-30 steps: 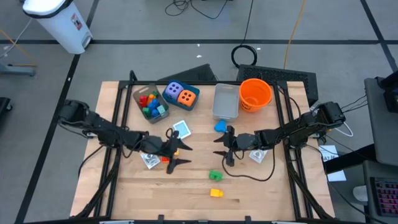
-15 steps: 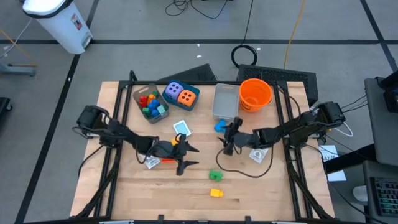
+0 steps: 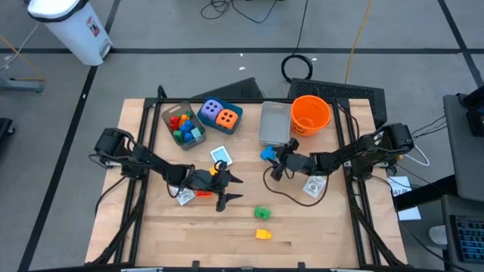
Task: Pick & Place Toys
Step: Put the blue game piece into the black bin
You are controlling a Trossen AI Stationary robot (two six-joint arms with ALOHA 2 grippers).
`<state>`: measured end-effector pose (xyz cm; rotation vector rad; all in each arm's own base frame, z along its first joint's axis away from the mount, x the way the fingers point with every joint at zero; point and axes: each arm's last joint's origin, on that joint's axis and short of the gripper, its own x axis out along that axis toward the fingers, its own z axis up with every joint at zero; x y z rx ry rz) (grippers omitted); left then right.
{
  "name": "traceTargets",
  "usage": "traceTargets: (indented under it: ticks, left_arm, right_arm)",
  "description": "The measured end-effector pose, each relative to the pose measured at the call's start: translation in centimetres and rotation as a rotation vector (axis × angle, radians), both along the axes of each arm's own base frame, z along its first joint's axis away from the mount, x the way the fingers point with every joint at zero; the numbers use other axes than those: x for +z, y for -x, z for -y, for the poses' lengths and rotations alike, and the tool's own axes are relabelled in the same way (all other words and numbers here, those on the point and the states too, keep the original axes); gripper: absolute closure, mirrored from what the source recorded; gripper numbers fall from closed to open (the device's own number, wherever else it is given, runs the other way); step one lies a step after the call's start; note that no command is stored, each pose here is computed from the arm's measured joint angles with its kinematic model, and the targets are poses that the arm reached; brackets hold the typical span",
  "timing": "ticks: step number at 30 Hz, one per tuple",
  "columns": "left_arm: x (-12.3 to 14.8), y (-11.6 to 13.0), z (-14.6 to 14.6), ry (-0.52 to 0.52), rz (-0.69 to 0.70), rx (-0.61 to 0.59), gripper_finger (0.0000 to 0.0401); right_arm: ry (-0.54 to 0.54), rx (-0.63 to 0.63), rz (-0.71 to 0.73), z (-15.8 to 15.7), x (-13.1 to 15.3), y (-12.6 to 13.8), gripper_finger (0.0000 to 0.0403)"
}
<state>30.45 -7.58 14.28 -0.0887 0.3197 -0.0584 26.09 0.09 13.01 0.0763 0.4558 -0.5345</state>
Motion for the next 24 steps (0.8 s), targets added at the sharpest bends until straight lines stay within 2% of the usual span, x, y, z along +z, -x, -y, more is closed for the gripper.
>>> traceTargets:
  ticks: [9, 16, 19, 24]
  left_arm:
    - [0.0, 0.0, -0.1, 0.0, -0.003, 0.003, 0.0139]
    - [-0.1, 0.0, -0.1, -0.003, -0.009, 0.002, 0.0139]
    - [-0.2, 0.0, -0.1, -0.007, -0.017, 0.002, 0.0139]
    - [-0.2, 0.1, -0.1, -0.013, -0.022, 0.001, 0.0139]
  right_arm:
    - [0.0, -0.024, -0.029, 0.7, -1.1, 0.1, 0.0234]
    - [0.002, -0.021, -0.013, 0.6, -2.6, -0.6, 0.0243]
    - [-0.036, 0.041, -0.003, 0.5, -2.6, -0.8, 0.0243]
    - [-0.142, 0.242, 0.042, -0.3, -2.3, -1.2, 0.0248]
